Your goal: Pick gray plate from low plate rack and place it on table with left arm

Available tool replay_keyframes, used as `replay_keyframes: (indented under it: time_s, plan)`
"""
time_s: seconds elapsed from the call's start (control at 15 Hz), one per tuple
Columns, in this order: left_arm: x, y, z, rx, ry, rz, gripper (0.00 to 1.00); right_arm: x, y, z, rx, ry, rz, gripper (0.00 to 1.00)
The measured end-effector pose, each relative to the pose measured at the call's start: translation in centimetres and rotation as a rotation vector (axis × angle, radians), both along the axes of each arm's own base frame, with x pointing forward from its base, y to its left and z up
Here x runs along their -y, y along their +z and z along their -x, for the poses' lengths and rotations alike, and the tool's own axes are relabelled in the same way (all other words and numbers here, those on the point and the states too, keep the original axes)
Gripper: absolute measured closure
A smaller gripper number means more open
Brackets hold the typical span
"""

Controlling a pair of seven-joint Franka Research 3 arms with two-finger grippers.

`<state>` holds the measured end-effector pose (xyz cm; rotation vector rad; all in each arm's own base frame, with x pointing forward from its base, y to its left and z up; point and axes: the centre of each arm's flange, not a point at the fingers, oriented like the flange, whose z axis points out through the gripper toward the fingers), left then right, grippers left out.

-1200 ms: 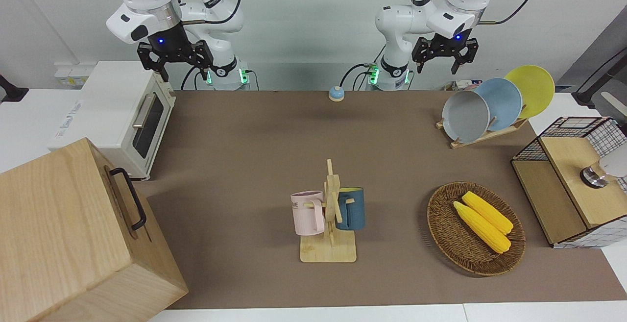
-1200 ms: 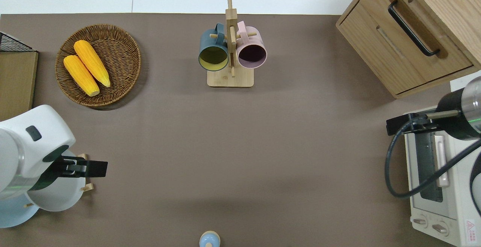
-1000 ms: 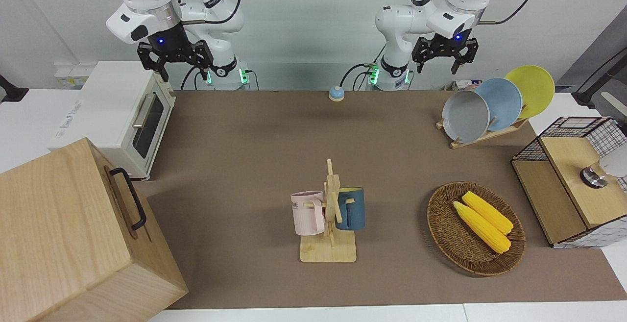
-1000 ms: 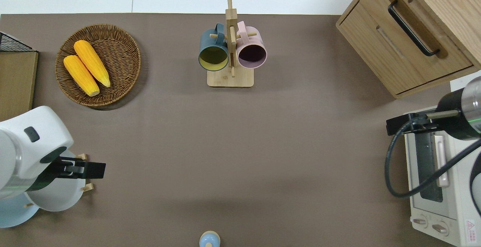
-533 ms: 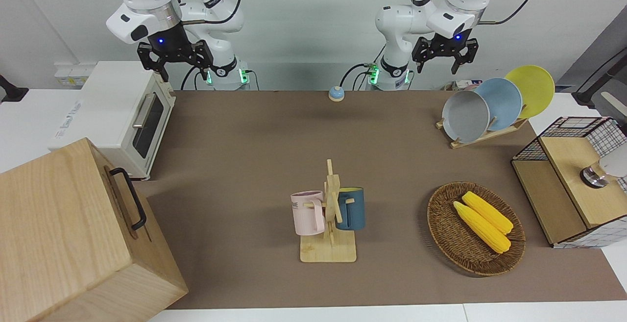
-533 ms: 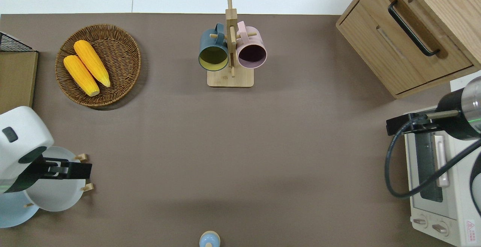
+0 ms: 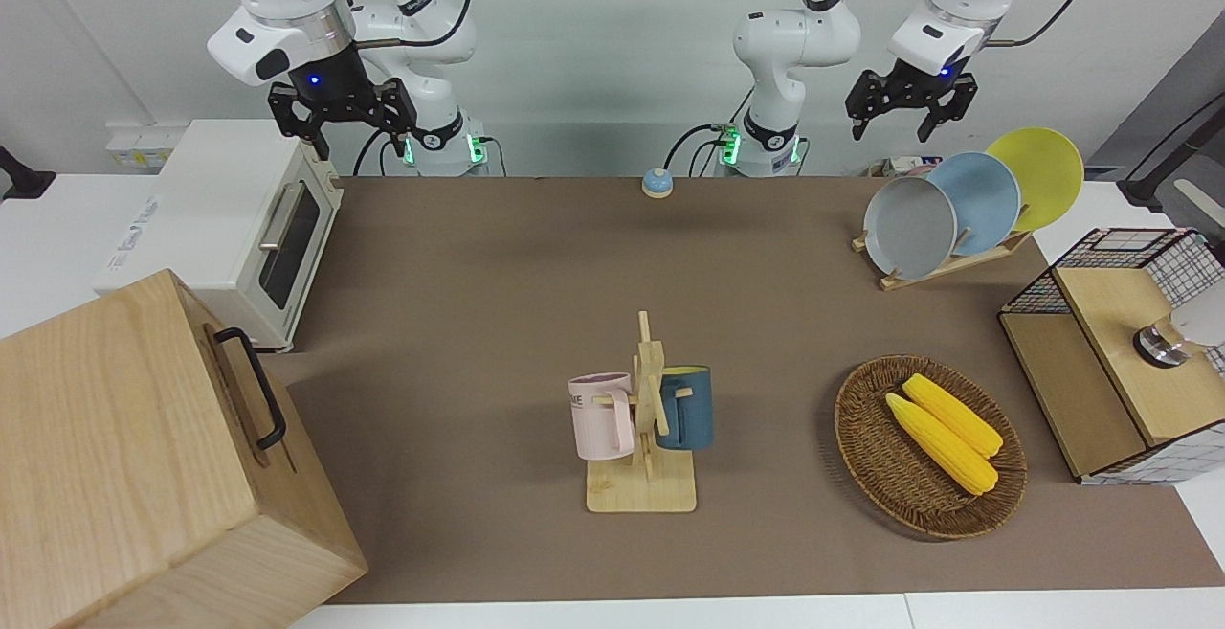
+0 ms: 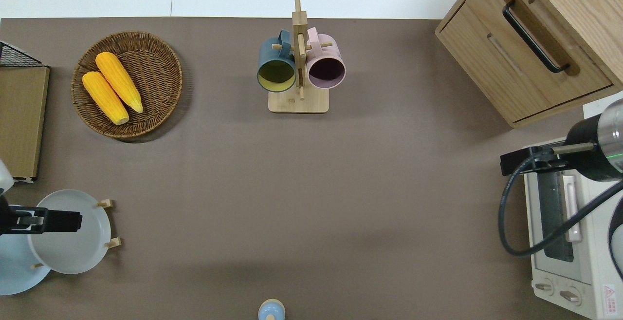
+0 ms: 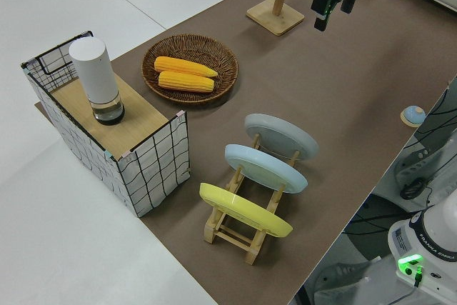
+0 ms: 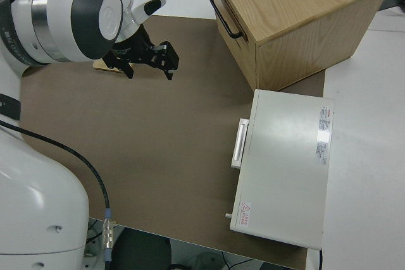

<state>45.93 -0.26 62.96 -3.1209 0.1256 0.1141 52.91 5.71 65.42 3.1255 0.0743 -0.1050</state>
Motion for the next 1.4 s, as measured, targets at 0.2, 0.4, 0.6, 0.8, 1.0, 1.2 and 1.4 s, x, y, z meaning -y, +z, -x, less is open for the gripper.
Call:
replay_keyframes:
  time_s: [0.2,0.4,0.6,0.8,1.0,1.2,1.4]
  plan:
    - [-2.0,0.2,0.2,0.002,-0.001,-0.02,0.0,0.0,0.0,0.0,0.0,0.0,0.0,0.01]
    - [-4.2,-0.1,0.7,-0.009,-0.003,-0.043,0.0,0.0,0.0,0.0,0.0,0.0,0.0,0.01]
    - [-6.2,-1.0,1.3,-0.029,0.004,-0.071,0.0,0.0,0.0,0.0,0.0,0.0,0.0,0.01]
    - [-7.3,-2.6,1.7,-0.049,0.018,-0.078,0.0,0.0,0.0,0.0,0.0,0.0,0.0,0.01]
    - [-8.2,-5.0,1.5,-0.048,0.024,-0.079,0.0,0.0,0.0,0.0,0.0,0.0,0.0,0.01]
    - [-8.9,-7.8,1.5,-0.042,0.03,-0.075,0.0,0.0,0.0,0.0,0.0,0.0,0.0,0.01]
    - [-9.8,-10.9,1.5,-0.027,0.034,-0.091,0.0,0.0,0.0,0.0,0.0,0.0,0.0,0.01]
